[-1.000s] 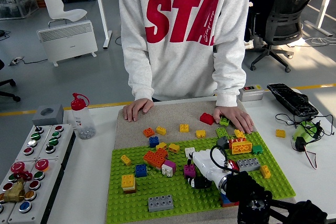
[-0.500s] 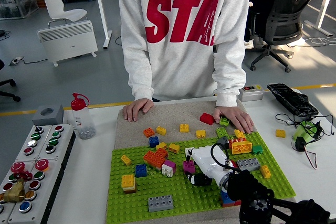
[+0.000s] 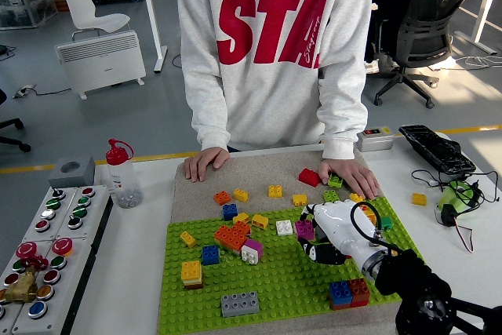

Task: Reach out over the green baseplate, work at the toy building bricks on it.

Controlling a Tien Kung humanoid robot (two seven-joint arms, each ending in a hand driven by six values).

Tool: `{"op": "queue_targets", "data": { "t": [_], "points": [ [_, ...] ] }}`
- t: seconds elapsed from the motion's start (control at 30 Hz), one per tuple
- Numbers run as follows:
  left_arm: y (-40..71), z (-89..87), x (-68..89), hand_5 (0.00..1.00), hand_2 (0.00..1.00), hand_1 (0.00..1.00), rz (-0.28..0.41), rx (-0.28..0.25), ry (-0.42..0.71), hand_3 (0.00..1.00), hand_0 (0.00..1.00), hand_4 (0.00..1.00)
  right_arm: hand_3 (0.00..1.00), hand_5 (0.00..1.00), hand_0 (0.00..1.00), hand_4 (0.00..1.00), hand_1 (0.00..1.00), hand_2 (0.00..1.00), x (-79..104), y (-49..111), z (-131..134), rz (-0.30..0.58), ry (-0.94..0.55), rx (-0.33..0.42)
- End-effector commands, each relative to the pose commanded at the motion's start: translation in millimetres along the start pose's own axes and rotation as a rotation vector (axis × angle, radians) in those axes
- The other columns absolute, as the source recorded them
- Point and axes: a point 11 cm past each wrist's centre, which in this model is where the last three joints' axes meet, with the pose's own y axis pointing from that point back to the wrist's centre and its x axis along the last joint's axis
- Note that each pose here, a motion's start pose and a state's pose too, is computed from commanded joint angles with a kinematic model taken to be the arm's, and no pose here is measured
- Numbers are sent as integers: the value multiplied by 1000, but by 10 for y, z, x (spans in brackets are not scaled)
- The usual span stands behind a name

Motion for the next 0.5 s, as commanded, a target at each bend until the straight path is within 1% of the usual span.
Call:
{"op": "queue_targets", "data": {
  "t": [0.03,0.2,0.23,0.4,0.43,0.5],
  "points": [
    [-1,-5,-1,998,683,699,0,1,0,623,690,364,552,263,497,584,507,542,11,41,34,5,1,-2],
    [-5,-35,-10,998,683,699,0,6,0,623,690,364,552,263,497,584,507,542,85,328,219,38,17,-4],
    [-5,-40,-12,998,683,699,0,7,-1,623,690,363,551,259,646,580,577,552,97,380,250,43,20,-6],
    [-7,-58,-20,998,683,699,0,10,-5,623,690,363,551,259,646,580,577,552,139,613,309,63,14,-1],
    [-8,-61,-22,998,684,699,0,11,-6,623,690,363,552,256,998,578,679,566,147,658,326,69,14,-2],
    [-8,-67,-26,998,684,699,-1,11,-7,623,690,363,552,256,998,578,679,566,137,743,354,71,11,-5]
  ]
}}
